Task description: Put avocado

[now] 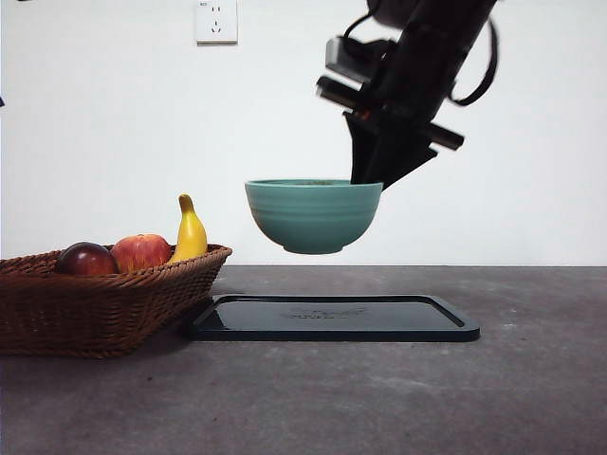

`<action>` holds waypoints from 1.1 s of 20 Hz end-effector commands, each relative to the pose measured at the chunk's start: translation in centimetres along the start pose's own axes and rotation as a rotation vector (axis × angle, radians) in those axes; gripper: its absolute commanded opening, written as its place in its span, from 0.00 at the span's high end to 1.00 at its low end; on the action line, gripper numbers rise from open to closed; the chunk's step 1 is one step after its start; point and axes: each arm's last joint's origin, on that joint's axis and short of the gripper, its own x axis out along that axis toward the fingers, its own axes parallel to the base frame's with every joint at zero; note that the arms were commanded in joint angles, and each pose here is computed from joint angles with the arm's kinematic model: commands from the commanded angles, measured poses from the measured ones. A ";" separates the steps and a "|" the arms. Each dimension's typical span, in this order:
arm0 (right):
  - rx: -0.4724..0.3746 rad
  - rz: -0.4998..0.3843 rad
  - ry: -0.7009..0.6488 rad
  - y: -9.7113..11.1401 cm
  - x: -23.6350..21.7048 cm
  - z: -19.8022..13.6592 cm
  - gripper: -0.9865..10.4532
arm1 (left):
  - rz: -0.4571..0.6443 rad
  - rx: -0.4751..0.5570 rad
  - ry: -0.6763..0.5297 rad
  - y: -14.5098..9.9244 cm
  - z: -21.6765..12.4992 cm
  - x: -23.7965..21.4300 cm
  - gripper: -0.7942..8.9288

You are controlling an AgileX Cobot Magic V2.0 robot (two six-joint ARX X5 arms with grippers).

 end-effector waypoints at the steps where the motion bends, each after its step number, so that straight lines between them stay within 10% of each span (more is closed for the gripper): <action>1: 0.013 0.013 0.006 -1.0 1.8 1.6 0.90 | -0.008 0.028 -0.007 -0.1 0.3 -0.1 0.53; 9: 0.075 -0.024 0.068 -4.6 6.8 1.8 0.90 | -0.009 0.028 -0.007 -0.1 0.3 -0.1 0.53; 22: 0.097 -0.051 0.073 -4.7 6.6 1.8 0.78 | -0.008 0.027 -0.005 -0.1 0.2 -0.1 0.53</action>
